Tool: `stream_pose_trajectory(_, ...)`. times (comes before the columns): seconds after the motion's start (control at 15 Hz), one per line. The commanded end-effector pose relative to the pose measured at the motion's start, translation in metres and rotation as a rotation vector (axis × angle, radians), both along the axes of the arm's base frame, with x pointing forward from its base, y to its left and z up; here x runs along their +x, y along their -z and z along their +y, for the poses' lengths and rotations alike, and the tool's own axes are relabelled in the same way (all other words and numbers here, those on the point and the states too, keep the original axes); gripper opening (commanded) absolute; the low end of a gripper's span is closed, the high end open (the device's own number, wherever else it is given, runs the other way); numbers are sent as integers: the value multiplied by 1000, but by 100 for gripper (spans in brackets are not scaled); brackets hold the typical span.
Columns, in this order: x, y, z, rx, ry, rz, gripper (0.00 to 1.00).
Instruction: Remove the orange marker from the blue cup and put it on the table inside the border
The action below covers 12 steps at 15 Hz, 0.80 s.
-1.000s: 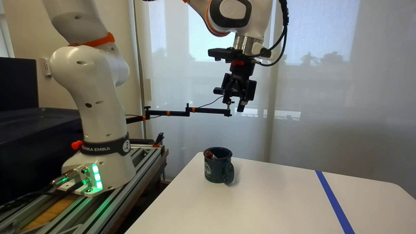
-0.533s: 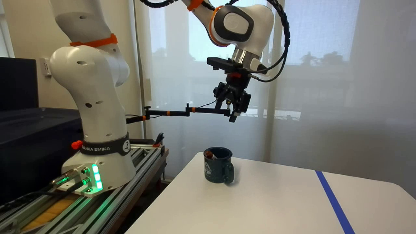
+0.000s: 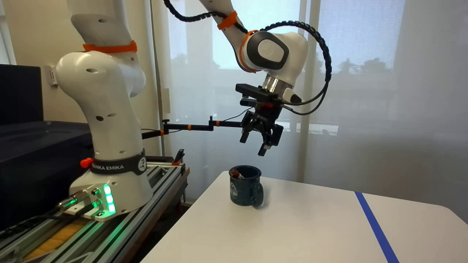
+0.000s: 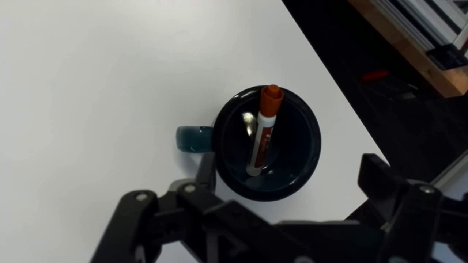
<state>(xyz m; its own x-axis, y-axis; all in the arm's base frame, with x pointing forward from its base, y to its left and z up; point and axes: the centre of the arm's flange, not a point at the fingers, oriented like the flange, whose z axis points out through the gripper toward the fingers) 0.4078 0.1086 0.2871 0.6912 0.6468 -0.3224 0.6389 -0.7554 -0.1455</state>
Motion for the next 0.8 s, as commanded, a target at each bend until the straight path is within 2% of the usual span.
stream_pose_trajectory(0.0, 8, 27, 10, -47, -74, 0, 100)
stream_pose_trajectory(0.13, 7, 38, 17, -58, -111, 5, 100)
stream_pose_trajectory(0.27, 0, 28, 20, 36, -144, 64, 100)
stream_pose_trajectory(0.33, -3, 39, 16, -18, -110, 40, 100)
stream_pose_trajectory(0.47, -3, 38, 20, 14, -132, 49, 100)
stream_pose_trajectory(0.73, 7, 54, 25, 18, -125, 51, 100)
